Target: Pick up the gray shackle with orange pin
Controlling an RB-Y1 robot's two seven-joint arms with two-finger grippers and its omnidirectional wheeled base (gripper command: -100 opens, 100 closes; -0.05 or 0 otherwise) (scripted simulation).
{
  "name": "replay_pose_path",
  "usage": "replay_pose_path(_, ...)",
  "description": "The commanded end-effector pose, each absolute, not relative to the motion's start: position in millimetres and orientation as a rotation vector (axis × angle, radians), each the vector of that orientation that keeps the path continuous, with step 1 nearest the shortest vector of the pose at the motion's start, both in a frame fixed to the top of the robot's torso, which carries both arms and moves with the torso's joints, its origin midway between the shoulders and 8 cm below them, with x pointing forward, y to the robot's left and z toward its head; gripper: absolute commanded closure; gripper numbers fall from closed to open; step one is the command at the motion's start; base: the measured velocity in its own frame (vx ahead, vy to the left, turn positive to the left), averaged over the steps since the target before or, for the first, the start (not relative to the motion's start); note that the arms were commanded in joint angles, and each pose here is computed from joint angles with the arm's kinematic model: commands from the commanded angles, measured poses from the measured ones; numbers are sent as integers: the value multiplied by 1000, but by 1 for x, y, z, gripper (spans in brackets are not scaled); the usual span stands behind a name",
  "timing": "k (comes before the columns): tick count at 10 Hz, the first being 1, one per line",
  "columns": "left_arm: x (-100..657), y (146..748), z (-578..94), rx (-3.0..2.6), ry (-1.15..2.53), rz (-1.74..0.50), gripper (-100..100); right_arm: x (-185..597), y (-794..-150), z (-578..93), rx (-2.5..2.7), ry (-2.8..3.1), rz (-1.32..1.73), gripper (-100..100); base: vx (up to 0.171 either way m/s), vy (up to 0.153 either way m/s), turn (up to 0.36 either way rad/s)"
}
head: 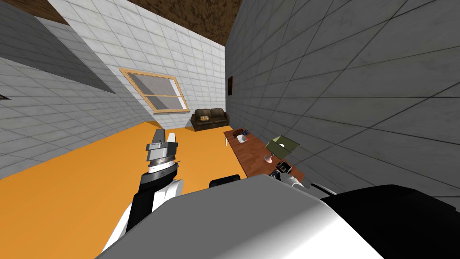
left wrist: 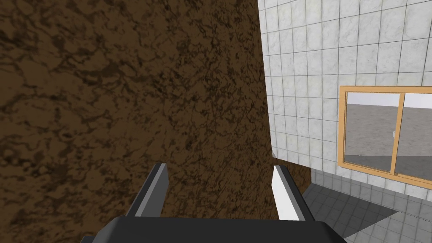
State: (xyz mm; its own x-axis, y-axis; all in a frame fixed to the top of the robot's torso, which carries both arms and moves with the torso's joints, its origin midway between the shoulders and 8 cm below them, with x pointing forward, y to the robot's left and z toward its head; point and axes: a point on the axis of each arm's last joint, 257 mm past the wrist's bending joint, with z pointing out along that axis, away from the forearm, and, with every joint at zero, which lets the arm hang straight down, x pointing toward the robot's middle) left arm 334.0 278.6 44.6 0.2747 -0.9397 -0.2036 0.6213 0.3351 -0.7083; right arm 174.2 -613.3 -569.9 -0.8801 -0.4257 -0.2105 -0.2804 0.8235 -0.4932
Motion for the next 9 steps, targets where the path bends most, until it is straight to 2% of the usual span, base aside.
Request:
replay_pose_path(1,334,279,45,-560,676,-1126,0,174,-613,-570,-519,2696,-662,-100,-27,-25,67)
replay_pose_path(9,334,279,45,-560,676,-1126,0,167,-607,-577,-499,2716,-682,-100,-18,-18,50)
